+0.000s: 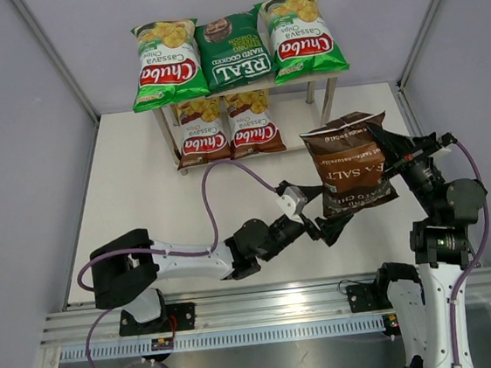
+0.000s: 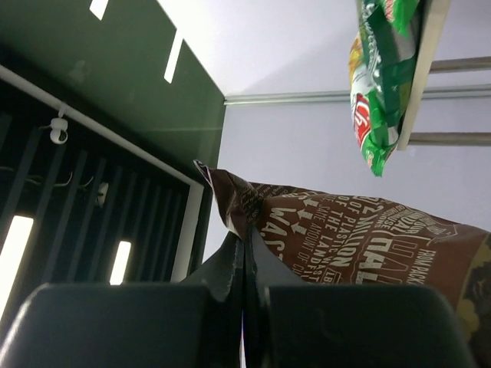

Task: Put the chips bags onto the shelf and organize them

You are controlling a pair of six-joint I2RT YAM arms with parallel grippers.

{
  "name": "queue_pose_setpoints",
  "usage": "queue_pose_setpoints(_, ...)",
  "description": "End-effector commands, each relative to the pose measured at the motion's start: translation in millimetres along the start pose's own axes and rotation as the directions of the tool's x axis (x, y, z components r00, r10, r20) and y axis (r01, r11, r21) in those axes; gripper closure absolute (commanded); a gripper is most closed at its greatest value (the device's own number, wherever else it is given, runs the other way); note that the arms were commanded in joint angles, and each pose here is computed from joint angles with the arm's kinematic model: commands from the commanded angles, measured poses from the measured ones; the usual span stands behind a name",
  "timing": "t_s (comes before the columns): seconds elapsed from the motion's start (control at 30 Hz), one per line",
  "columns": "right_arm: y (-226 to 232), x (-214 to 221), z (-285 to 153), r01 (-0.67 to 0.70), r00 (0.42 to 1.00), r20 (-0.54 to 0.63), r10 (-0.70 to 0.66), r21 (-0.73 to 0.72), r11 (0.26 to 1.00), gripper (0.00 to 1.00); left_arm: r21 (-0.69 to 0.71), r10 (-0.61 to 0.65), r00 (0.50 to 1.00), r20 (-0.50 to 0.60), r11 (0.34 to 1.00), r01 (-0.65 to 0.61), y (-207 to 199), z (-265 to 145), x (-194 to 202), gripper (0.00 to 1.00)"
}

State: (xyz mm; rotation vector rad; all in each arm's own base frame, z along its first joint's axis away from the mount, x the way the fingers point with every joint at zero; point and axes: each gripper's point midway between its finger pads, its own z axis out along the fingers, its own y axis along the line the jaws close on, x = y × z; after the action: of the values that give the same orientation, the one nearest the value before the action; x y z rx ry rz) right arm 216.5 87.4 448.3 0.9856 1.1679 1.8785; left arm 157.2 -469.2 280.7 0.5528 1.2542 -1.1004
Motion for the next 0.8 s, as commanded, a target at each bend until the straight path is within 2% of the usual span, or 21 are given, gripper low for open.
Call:
queue_pose_setpoints(0.0,43.2,36.1,-14.2,-0.026,0.994,-0.105,0.014,-0.111,0.993,1.0,0.071,-0.029,0.989,0.146,0.997,0.019,-24.0,14.5,-41.8,0.01)
queue_pose_setpoints(0.13,50.3,42.7,-16.7,-0.034,0.992,-0.123,0.018,-0.124,0.992,1.0,0.143,-0.043,0.987,0.156,0.989,0.02,-45.1,19.3,-51.9,0.01)
queue_pose_setpoints(0.17,52.5,44.3,-17.5,-0.036,0.991,-0.129,0.019,-0.132,0.991,1.0,0.155,-0.052,0.985,0.164,0.988,0.026,-47.8,19.1,-57.3,0.06)
queue_pose_setpoints(0.23,56.2,46.6,-19.2,-0.045,0.99,-0.138,0.025,-0.145,0.988,1.0,0.164,-0.07,0.982,0.175,0.986,0.041,-50.3,18.2,-62.7,0.24)
queue_pose_setpoints(0.27,56.6,46.4,-19.5,-0.048,0.99,-0.137,0.027,-0.148,0.988,1.0,0.167,-0.082,0.98,0.182,0.985,0.051,-50.7,16.8,-65.9,0.38)
queue_pose_setpoints(0.33,57.0,47.4,-20.5,-0.047,0.99,-0.138,0.026,-0.15,0.988,1.0,0.171,-0.092,0.977,0.192,0.984,0.059,-50.2,12.3,-69.2,0.49)
queue_pose_setpoints(0.37,55.2,46.0,-20.0,-0.044,0.991,-0.134,0.024,-0.148,0.988,1.0,0.17,-0.095,0.977,0.192,0.983,0.062,-49.6,10.4,-69.9,0.59)
queue_pose_setpoints(0.43,50.7,43.5,-18.7,-0.043,0.991,-0.129,0.026,-0.138,0.989,1.0,0.169,-0.099,0.977,0.189,0.983,0.067,-48.5,5.3,-73.3,0.64)
queue_pose_setpoints(0.5,46.4,40.3,-17.5,-0.038,0.993,-0.116,0.023,-0.128,0.991,1.0,0.157,-0.105,0.979,0.173,0.985,0.077,-46.2,1.4,-75.4,0.76)
queue_pose_setpoints(0.57,43.6,38.2,-15.3,-0.009,0.995,-0.102,-0.004,-0.118,0.993,0.99,0.163,-0.121,0.982,0.147,0.982,0.097,-46.5,-3.9,-71.9,0.81)
queue_pose_setpoints(0.6,42.2,39.0,-14.6,0.045,0.994,-0.097,-0.057,-0.121,0.992,0.95,0.174,-0.129,0.983,0.134,0.979,0.105,-48.3,-7.9,-73.5,0.81)
queue_pose_setpoints(0.63,43.7,40.8,-12.0,0.08,0.991,-0.096,-0.091,-0.111,0.991,0.77,0.187,-0.134,0.985,0.113,0.976,0.111,-50.3,-12.0,-70.9,0.82)
queue_pose_setpoints(0.73,40.4,42.3,-0.4,0.267,0.956,-0.101,-0.275,-0.085,0.96,0.65,0.269,-0.154,0.988,0.013,0.952,0.145,-64.7,-30.1,-62.4,0.9)
queue_pose_setpoints(0.77,35.4,49.4,1.4,0.314,0.934,-0.157,-0.321,-0.068,0.947,0.56,0.319,-0.167,0.986,-0.025,0.933,0.166,-73.7,-38.3,-58.9,0.91)
